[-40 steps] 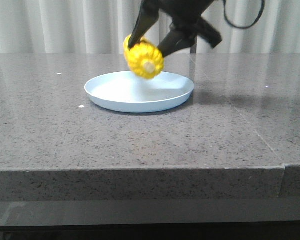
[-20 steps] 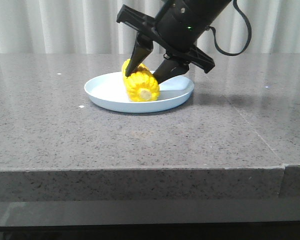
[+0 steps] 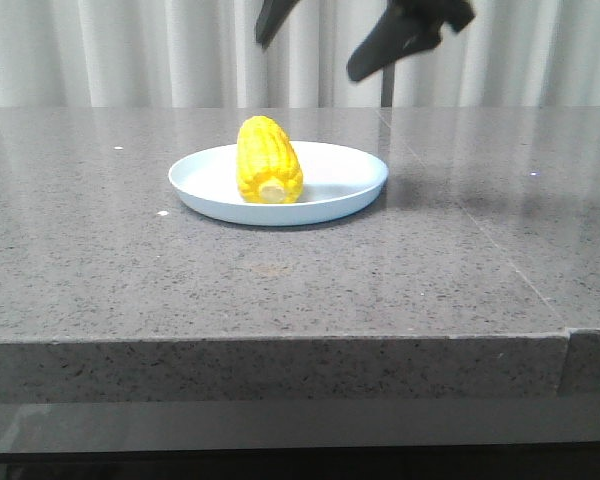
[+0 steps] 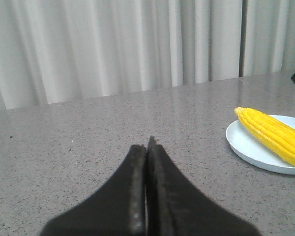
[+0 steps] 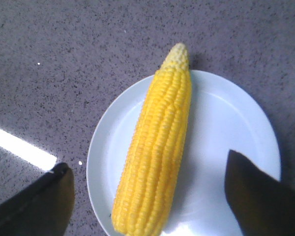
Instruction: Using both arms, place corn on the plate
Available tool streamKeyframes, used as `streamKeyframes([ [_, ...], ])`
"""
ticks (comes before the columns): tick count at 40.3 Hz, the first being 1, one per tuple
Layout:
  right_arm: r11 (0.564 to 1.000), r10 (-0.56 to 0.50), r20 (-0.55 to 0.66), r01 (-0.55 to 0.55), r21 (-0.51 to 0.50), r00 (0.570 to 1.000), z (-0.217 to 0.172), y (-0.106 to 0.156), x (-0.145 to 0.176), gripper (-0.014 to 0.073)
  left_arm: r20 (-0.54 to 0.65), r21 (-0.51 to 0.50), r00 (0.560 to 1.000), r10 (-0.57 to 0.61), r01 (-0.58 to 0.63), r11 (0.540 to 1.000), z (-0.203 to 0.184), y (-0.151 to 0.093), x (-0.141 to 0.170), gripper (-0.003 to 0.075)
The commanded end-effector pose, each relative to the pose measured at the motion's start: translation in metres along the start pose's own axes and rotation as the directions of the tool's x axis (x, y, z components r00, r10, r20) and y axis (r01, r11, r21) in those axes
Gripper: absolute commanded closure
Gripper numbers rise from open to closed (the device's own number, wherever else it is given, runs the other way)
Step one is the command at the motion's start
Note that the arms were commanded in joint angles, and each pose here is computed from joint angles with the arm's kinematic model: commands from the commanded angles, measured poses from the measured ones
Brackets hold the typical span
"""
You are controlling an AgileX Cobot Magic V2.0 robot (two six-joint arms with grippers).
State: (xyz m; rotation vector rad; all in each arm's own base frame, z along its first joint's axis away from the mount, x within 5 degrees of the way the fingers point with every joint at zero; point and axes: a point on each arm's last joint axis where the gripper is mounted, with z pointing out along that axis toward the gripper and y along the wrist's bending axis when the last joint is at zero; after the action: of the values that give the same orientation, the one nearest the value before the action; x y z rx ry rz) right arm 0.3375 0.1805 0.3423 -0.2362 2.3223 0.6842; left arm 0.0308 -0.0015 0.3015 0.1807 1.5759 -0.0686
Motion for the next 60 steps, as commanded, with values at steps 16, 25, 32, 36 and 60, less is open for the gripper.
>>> streamKeyframes([
  [16,0.989,-0.013,0.145,-0.008,0.148,0.989,-0.102,-0.040,-0.029,0.0670,0.094,0.002,0.996,-0.002,0.002,1.000,-0.002,0.000,-0.014,0.0741],
  [25,0.964,-0.081,0.211,0.022,0.267,0.974,-0.142,-0.052,-0.010,0.0664,0.094,0.002,0.996,-0.002,0.002,1.000,-0.002,0.000,-0.014,0.0741],
  [32,0.947,-0.165,0.354,0.047,0.319,0.920,-0.167,-0.054,0.034,0.0664,0.094,0.002,0.996,-0.002,0.002,1.000,-0.002,0.000,-0.014,0.0741],
  [36,0.931,-0.229,0.422,0.071,0.357,0.877,-0.178,-0.058,0.070,0.0664,0.094,0.002,0.996,-0.002,0.002,1.000,-0.002,0.000,-0.014,0.0741],
  [60,0.905,-0.351,0.553,0.123,0.406,0.756,-0.213,-0.068,0.218,0.0664,0.094,0.002,0.996,-0.002,0.002,1.000,-0.002,0.000,-0.014,0.0741],
])
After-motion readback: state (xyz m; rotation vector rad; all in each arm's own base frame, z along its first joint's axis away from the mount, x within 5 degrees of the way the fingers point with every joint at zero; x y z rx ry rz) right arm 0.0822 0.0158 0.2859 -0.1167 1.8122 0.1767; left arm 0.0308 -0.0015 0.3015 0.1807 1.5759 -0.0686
